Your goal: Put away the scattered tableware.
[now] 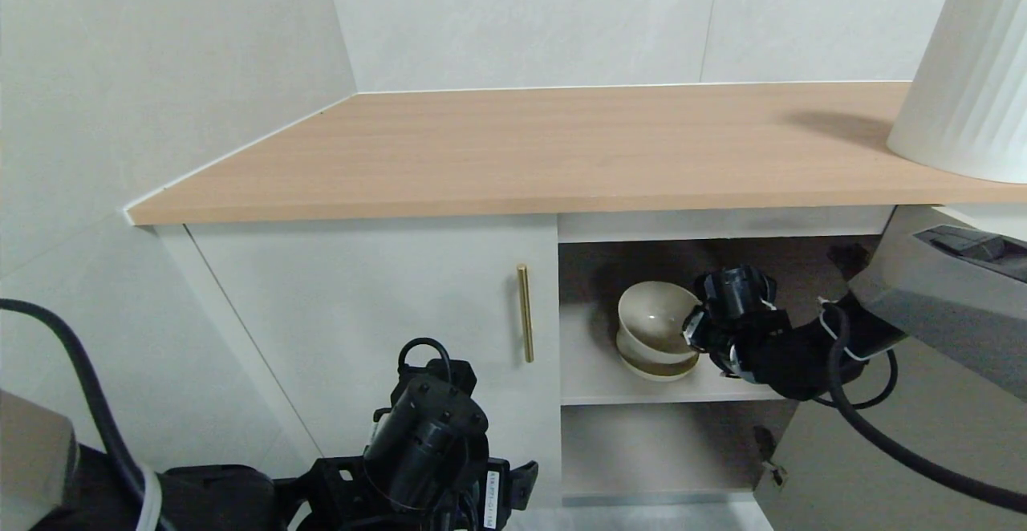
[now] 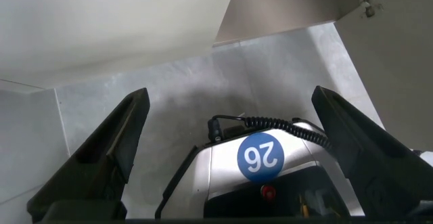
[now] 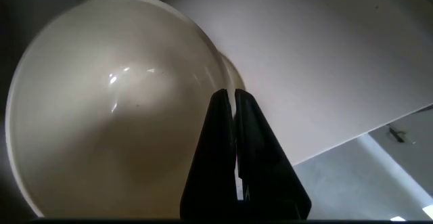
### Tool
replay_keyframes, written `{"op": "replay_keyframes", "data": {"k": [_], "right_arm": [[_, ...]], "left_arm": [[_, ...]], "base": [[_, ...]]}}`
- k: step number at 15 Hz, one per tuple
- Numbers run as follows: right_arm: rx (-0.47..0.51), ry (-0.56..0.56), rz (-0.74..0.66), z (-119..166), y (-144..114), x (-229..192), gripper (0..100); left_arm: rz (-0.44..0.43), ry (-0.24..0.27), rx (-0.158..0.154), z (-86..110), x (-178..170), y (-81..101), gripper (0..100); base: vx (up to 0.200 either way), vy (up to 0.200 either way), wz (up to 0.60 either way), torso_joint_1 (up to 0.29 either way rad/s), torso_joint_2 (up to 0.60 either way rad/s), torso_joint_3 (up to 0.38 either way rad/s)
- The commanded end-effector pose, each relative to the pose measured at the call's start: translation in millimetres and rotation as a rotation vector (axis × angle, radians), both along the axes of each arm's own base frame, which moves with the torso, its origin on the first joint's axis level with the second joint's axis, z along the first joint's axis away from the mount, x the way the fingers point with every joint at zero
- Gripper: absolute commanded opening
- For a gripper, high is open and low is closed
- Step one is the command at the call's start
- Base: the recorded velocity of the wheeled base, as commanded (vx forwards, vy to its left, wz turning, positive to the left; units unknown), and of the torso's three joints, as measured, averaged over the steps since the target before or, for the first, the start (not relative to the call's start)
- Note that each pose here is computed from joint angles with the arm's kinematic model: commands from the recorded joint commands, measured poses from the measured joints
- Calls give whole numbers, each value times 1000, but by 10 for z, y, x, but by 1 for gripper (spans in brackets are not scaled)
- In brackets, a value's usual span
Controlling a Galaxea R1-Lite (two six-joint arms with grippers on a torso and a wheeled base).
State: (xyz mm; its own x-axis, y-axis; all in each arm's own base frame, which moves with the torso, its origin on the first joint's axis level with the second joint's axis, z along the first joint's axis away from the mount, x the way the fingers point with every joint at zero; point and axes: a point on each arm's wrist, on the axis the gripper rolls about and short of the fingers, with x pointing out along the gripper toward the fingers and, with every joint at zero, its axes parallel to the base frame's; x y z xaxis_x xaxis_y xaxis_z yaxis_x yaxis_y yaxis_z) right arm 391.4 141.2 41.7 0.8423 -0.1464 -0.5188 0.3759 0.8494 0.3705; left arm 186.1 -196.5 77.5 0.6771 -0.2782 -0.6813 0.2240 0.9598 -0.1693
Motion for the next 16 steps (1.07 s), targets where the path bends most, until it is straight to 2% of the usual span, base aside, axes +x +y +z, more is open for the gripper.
{"op": "replay_keyframes", "data": {"k": [1, 16], "right_arm": [[-9, 11, 0, -84, 14, 26, 0], [-30, 26, 8, -161, 31, 38, 0]], "left_arm": [[0, 0, 1, -2, 1, -1, 100], [0, 1, 2, -3, 0, -1, 100]], "base": [[0, 0, 0, 0, 0, 0], [0, 0, 0, 0, 0, 0]]}}
